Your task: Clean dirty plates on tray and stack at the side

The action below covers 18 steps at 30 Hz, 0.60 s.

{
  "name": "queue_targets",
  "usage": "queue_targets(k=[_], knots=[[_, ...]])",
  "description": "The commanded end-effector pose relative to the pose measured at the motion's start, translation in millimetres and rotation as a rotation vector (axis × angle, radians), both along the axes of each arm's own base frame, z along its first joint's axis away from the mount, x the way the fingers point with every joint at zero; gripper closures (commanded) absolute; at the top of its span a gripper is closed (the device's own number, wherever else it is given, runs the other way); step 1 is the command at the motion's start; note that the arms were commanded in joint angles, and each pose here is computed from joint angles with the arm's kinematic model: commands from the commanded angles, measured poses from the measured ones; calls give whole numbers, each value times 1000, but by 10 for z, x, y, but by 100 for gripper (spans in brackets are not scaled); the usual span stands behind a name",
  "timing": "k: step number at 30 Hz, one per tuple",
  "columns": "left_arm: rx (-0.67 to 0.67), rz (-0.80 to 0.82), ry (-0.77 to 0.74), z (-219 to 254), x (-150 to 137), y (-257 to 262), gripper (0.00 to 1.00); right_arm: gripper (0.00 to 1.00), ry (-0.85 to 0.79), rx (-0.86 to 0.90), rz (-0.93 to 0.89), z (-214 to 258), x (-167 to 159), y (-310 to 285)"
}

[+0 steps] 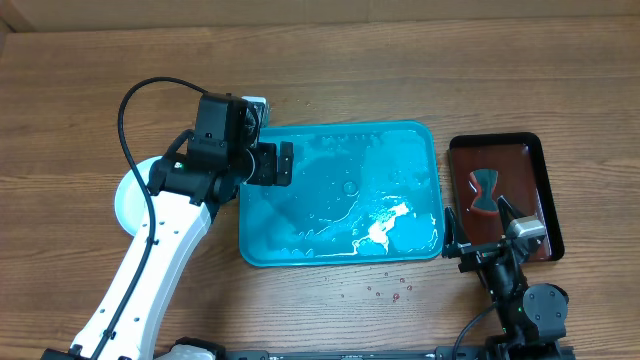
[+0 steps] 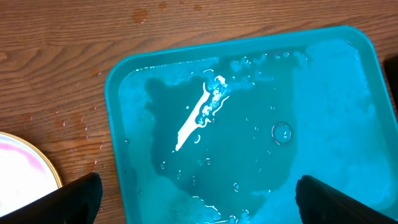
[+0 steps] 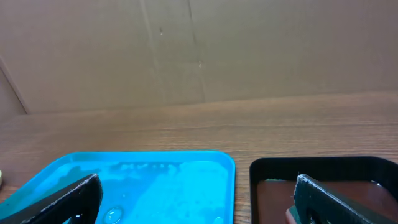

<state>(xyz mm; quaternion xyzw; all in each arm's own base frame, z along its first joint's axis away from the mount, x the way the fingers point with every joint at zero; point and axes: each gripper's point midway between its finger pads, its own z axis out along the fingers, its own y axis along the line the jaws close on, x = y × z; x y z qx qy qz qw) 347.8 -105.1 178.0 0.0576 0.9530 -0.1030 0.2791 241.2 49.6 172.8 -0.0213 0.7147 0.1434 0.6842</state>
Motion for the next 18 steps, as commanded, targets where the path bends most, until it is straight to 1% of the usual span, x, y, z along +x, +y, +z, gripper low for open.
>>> queue_targets(k=[1, 14, 16, 18], knots=[[-6, -4, -24, 86, 29, -18, 0, 0, -7, 0, 6, -11, -3, 14], [-6, -4, -24, 87, 28, -18, 0, 0, -7, 0, 6, -11, -3, 14], [-8, -4, -32, 115, 19, -18, 0, 0, -7, 0, 6, -11, -3, 14], [-4, 1, -72, 240, 0, 11, 0, 0, -7, 0, 6, -11, -3, 14]])
